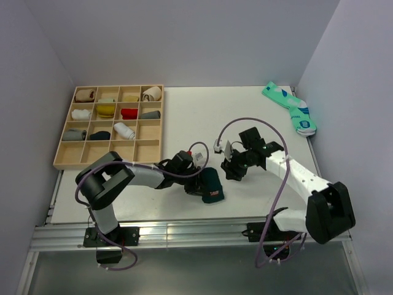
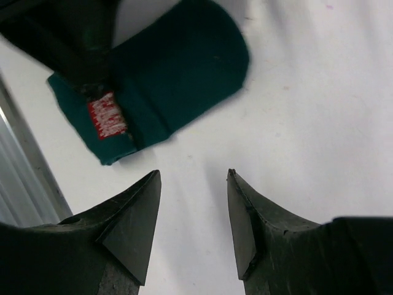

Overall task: Roll the socks
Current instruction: Roll the sock at the center of the board.

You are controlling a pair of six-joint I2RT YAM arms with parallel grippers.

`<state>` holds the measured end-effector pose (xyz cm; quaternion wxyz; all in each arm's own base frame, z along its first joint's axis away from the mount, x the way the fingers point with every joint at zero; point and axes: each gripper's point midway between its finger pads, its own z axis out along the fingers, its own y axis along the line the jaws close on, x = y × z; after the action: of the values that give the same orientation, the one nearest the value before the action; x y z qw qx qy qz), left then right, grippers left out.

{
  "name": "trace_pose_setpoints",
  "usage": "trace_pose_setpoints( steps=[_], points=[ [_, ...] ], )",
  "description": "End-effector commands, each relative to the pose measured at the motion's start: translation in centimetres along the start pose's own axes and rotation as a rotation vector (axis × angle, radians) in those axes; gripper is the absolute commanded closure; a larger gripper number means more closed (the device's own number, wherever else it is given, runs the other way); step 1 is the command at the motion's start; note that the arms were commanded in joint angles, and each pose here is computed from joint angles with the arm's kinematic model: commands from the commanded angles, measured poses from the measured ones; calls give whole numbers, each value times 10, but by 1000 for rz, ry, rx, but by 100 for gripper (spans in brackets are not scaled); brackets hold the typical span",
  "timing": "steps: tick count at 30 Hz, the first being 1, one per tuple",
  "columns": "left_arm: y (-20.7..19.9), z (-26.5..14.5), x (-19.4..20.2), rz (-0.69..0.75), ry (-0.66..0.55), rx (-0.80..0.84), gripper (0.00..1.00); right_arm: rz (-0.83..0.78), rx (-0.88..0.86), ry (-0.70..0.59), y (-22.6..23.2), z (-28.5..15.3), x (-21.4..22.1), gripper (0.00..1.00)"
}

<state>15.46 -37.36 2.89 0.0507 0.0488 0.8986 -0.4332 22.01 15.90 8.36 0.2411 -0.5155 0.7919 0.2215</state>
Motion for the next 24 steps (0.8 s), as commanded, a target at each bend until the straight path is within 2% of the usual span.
trace_pose_setpoints(
  steps=[1,8,15,24],
  points=[
    [22,-3,25,-125,164,-51,100,-180,16,-45,13,4,-4,45],
    [22,1,14,-172,198,-47,100,-416,-57,-53,59,18,8,44],
    [23,8,9,-193,212,-38,100,-504,-124,-36,86,29,13,44],
    [27,8,4,-212,216,-20,100,-547,-129,-3,95,45,15,43]
  ],
)
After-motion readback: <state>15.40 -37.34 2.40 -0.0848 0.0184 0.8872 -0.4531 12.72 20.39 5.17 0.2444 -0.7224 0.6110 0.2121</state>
